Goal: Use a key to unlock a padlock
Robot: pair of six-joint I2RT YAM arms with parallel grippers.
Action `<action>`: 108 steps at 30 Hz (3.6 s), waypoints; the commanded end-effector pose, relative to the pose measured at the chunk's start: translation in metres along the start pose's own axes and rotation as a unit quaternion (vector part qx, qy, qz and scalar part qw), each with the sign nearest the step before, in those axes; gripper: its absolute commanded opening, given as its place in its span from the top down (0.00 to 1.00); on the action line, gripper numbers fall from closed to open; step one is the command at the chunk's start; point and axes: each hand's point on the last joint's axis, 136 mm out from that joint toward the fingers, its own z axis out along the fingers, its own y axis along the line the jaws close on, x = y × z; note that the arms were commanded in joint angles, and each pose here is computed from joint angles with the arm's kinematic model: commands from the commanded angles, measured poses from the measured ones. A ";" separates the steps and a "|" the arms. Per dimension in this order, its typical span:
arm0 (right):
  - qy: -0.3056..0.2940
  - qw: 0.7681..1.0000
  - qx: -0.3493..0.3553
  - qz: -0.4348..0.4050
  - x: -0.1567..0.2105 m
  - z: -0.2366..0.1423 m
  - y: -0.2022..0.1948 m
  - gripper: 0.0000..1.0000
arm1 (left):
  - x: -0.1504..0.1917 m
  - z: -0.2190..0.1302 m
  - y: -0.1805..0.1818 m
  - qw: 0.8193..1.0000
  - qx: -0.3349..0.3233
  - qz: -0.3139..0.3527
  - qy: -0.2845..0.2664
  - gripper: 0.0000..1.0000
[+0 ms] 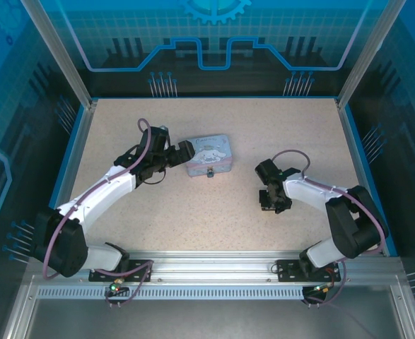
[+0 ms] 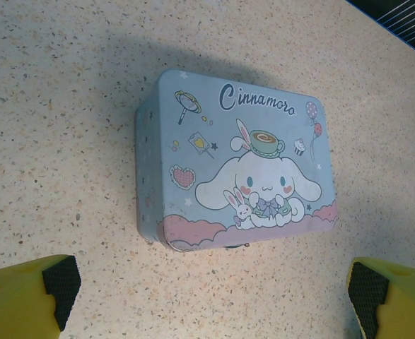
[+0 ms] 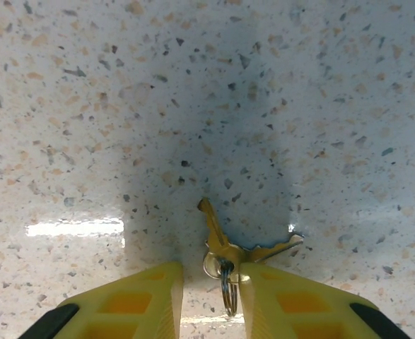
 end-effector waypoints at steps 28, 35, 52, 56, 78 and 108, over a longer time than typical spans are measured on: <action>-0.106 0.970 -0.190 -0.112 -0.025 -0.064 0.065 1.00 | 0.033 -0.013 -0.016 0.993 0.090 -0.059 0.050 0.01; -0.150 0.905 -0.345 -0.198 -0.014 -0.096 0.111 1.00 | 0.055 -0.012 -0.031 0.984 0.123 -0.091 0.092 0.01; -0.172 0.829 -0.462 -0.266 -0.002 -0.142 0.146 1.00 | 0.090 0.018 -0.083 0.964 0.180 -0.083 0.176 0.21; -0.169 0.830 -0.457 -0.271 -0.001 -0.141 0.149 1.00 | 0.102 0.029 -0.100 0.957 0.197 -0.073 0.198 0.32; -0.164 0.843 -0.436 -0.268 0.000 -0.128 0.146 1.00 | 0.158 0.044 -0.126 0.943 0.214 -0.056 0.249 0.59; -0.197 0.855 -0.440 -0.189 -0.008 -0.142 0.116 0.50 | 0.133 0.032 -0.136 0.957 0.229 -0.012 0.175 1.00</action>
